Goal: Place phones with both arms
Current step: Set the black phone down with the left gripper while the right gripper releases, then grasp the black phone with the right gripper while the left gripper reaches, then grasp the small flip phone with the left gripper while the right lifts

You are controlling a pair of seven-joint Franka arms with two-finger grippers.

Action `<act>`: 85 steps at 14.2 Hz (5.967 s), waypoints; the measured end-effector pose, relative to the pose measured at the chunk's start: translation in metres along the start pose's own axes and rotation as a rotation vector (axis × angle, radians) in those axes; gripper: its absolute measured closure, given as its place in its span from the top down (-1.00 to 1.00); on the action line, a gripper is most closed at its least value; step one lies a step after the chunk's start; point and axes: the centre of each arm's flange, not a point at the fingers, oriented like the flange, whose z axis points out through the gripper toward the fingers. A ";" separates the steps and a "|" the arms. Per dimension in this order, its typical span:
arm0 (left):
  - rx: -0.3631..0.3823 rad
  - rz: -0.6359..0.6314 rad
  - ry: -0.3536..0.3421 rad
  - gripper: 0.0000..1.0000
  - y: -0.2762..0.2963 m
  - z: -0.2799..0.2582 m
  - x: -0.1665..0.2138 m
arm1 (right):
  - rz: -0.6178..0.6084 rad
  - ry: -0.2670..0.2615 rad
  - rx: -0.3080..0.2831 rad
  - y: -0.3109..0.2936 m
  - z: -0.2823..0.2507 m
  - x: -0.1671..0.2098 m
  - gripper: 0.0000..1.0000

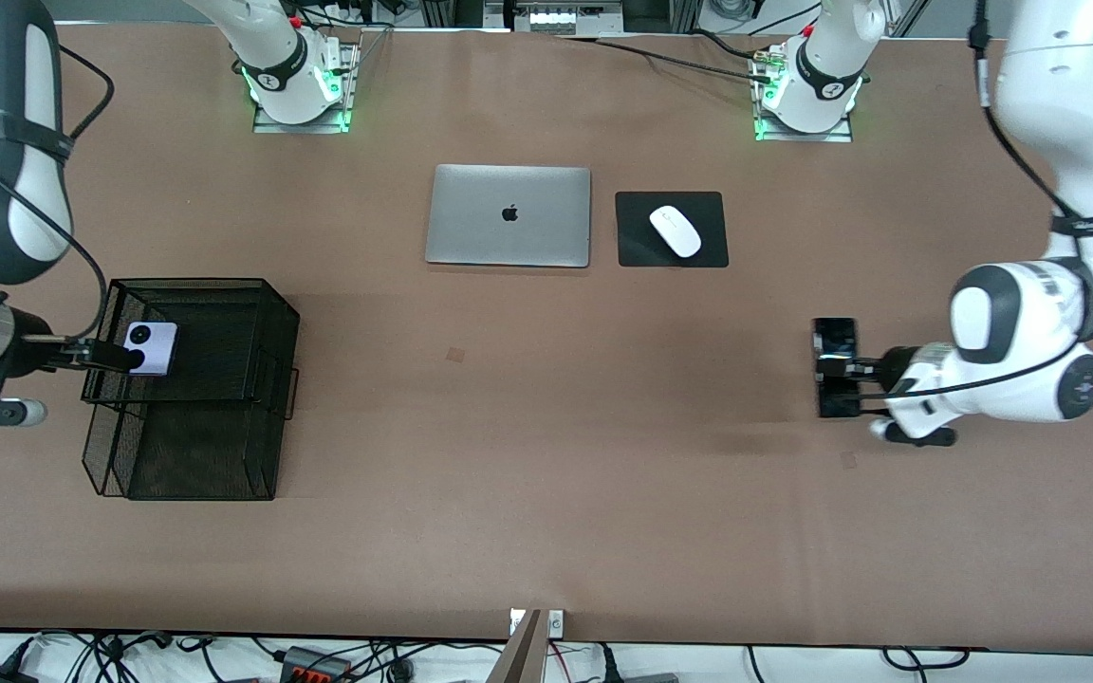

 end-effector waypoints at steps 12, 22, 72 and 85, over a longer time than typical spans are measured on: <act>-0.352 -0.277 0.154 0.59 0.303 0.062 0.026 | -0.012 0.014 -0.008 -0.069 0.008 0.010 1.00; -0.418 -0.224 0.460 0.59 0.418 0.165 0.008 | -0.101 0.020 0.066 -0.178 0.057 0.021 1.00; 0.127 -0.073 0.151 1.00 -0.115 -0.080 -0.006 | -0.251 0.197 0.067 -0.463 0.215 -0.035 1.00; 0.348 0.223 0.060 1.00 -0.272 -0.048 -0.018 | -0.184 0.193 0.052 -0.488 0.256 -0.037 1.00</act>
